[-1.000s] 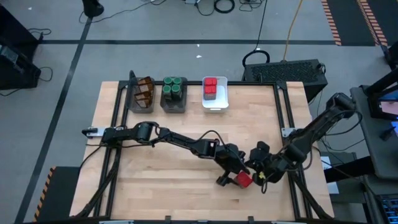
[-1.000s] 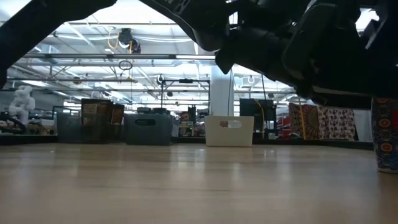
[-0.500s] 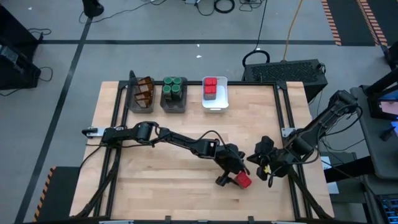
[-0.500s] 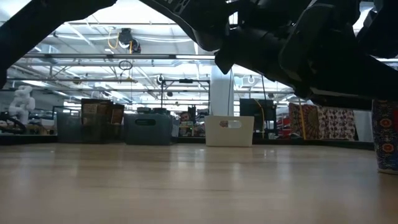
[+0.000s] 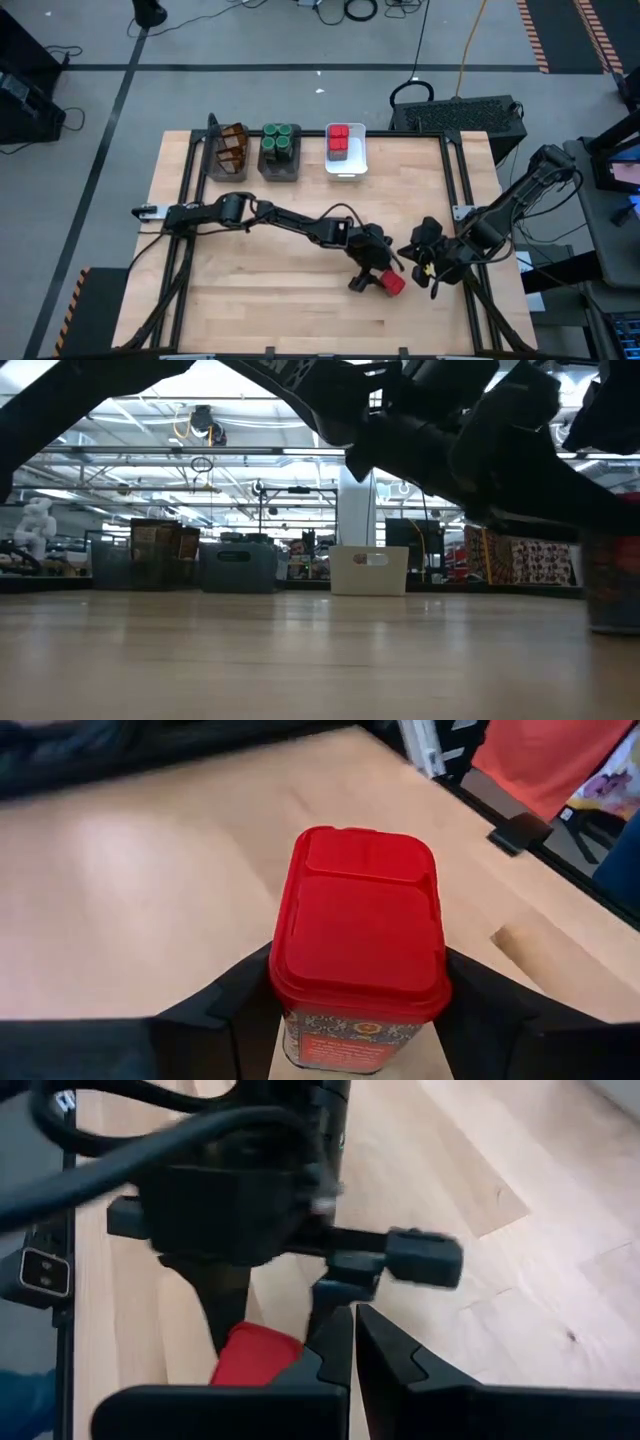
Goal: Sort spices by type
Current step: Put the red seasoning can into the white bin
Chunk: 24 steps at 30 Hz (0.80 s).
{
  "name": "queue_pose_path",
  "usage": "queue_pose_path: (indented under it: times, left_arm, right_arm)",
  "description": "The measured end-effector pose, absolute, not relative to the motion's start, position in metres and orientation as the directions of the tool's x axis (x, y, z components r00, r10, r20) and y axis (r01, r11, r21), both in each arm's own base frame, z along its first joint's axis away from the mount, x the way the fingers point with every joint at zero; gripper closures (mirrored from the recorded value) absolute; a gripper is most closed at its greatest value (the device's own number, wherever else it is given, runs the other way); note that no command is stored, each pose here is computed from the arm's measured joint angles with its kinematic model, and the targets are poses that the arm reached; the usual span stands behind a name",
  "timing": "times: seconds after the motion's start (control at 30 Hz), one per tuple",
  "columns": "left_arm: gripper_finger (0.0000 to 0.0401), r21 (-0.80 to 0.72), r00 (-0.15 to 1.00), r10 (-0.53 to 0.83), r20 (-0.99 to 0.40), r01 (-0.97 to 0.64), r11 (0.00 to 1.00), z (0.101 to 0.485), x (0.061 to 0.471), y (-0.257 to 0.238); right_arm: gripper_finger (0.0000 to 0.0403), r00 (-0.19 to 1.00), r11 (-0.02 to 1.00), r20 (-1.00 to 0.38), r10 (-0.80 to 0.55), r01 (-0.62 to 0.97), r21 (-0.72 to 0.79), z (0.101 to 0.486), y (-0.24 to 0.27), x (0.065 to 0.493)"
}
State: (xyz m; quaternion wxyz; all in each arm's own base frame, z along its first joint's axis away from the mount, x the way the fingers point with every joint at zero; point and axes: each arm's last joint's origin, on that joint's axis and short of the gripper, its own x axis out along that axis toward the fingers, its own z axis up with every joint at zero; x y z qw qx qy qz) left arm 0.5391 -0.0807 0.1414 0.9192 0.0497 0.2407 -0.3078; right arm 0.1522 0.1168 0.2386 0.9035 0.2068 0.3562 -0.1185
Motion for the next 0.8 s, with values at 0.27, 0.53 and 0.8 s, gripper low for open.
queue_pose_path:
  times: [0.27,0.53,0.8]
  left_arm:
    - [0.0186,-0.128,0.654,-0.458,-0.603,0.487,0.864,0.187,0.518,-0.022]
    - [0.0186,0.037,0.687,-0.248,-0.683,0.371,0.928,0.261,0.474,0.067]
    - [0.0186,0.098,0.774,-0.014,-0.633,0.098,0.99,0.296,0.426,0.188]
  right_arm:
    - [0.0403,0.801,0.867,-0.574,-0.173,0.4,0.297,0.253,0.108,0.141]
    - [0.0403,0.847,0.866,-0.467,-0.256,0.415,0.278,0.268,0.093,0.129]
    - [0.0403,0.827,0.812,-0.369,-0.424,0.528,0.249,0.274,0.078,0.132]
